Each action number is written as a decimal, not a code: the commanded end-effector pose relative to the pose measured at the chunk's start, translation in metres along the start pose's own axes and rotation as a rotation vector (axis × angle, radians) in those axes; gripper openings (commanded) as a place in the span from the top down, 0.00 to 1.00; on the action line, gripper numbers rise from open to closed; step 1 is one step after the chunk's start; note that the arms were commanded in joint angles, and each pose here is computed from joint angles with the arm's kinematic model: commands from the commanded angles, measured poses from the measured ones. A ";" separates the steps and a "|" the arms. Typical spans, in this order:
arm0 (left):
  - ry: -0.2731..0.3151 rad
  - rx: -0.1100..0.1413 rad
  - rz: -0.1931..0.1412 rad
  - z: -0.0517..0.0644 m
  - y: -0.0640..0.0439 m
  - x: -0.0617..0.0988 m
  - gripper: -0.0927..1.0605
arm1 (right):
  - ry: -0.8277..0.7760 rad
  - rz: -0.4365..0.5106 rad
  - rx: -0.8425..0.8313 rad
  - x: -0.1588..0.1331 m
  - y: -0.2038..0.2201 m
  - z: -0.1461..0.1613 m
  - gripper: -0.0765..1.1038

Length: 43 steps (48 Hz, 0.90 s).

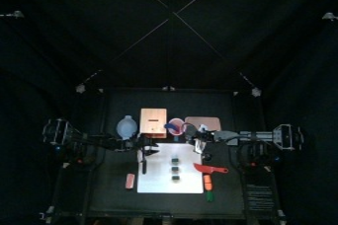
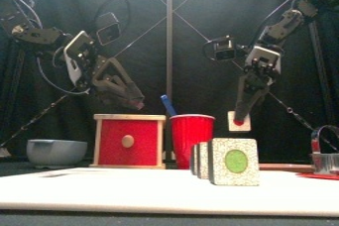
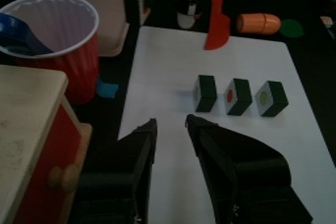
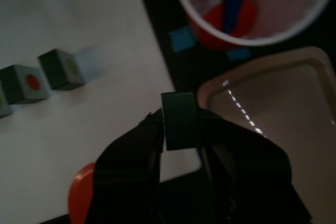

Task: Place sushi on board then cut the sushi with the knife then place the pieces on the plate
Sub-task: Place the 4 sushi pieces on the plate

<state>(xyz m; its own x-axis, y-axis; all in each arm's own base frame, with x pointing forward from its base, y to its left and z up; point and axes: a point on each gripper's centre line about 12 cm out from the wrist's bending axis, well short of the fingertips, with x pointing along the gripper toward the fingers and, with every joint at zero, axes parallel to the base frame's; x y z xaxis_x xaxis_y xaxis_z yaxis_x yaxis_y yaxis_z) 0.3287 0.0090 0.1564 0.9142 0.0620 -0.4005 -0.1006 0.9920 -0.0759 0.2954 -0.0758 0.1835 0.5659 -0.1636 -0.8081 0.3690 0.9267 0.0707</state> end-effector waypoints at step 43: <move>-0.016 -0.001 0.002 0.005 0.001 0.001 0.30 | 0.016 -0.119 0.179 0.043 -0.070 -0.004 0.26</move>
<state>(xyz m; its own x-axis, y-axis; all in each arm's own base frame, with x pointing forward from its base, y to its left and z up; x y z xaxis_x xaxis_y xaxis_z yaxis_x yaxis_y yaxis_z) 0.3287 0.0095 0.1559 0.9135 0.0634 -0.4019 -0.1022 0.9919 -0.0758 0.2875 -0.1431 0.1219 0.4548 -0.2375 -0.8583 0.5607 0.8252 0.0687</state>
